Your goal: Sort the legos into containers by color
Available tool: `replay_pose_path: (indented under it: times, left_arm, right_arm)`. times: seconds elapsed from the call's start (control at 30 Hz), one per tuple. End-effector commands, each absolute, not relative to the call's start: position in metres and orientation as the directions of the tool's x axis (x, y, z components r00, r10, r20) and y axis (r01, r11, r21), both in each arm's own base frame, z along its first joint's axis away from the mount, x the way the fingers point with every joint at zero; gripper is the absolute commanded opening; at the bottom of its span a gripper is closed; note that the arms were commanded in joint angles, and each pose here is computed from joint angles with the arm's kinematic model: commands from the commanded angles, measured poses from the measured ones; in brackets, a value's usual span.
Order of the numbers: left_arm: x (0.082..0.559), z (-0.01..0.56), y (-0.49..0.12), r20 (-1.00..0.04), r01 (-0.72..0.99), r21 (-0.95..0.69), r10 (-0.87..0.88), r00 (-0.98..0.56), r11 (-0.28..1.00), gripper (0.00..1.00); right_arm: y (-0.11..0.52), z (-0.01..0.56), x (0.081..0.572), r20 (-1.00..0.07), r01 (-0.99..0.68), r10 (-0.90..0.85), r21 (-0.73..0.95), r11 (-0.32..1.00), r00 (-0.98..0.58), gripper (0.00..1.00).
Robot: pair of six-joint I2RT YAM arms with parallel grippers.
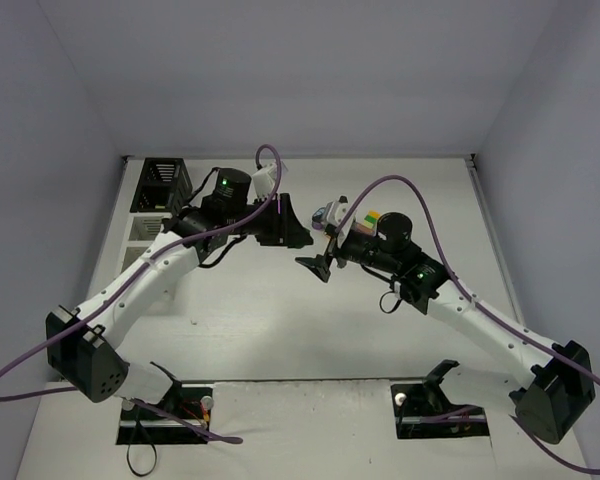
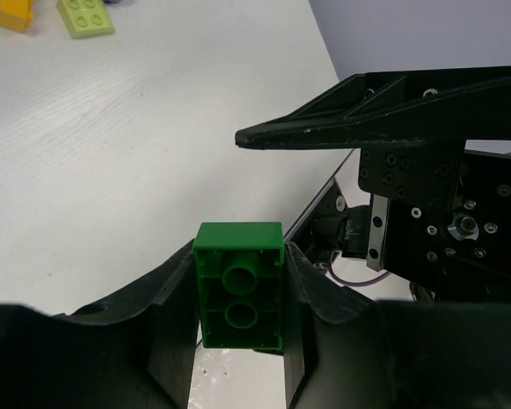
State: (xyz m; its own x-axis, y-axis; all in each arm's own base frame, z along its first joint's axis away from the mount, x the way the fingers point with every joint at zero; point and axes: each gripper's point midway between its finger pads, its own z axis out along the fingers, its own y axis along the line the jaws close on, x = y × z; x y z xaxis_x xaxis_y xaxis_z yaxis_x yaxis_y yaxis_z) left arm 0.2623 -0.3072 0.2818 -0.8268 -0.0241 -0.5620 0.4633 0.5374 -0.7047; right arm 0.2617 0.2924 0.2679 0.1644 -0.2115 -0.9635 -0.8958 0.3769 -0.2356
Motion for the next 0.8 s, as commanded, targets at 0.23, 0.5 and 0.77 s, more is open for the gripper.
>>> replay_pose_path:
  times: [0.23, 0.5, 0.77]
  left_arm:
    - [0.290, 0.301, -0.274, -0.668, 0.472, -0.592, -0.071, -0.740, 0.653, 0.02]
    - [0.331, 0.294, -0.196, -0.694, 0.305, -0.523, -0.189, -0.695, 0.796, 0.03]
    - [0.361, 0.298, -0.099, -0.779, 0.035, -0.347, -0.267, -0.568, 0.937, 0.02]
  right_arm:
    - [0.267, 0.268, 0.282, -0.977, -0.808, -0.184, -0.192, 0.557, 0.105, 0.99]
    - [0.237, 0.251, 0.302, -0.993, -0.687, -0.113, -0.064, 0.724, -0.027, 1.00]
    - [0.215, 0.212, 0.318, -0.980, -0.544, -0.029, 0.084, 0.835, -0.195, 1.00]
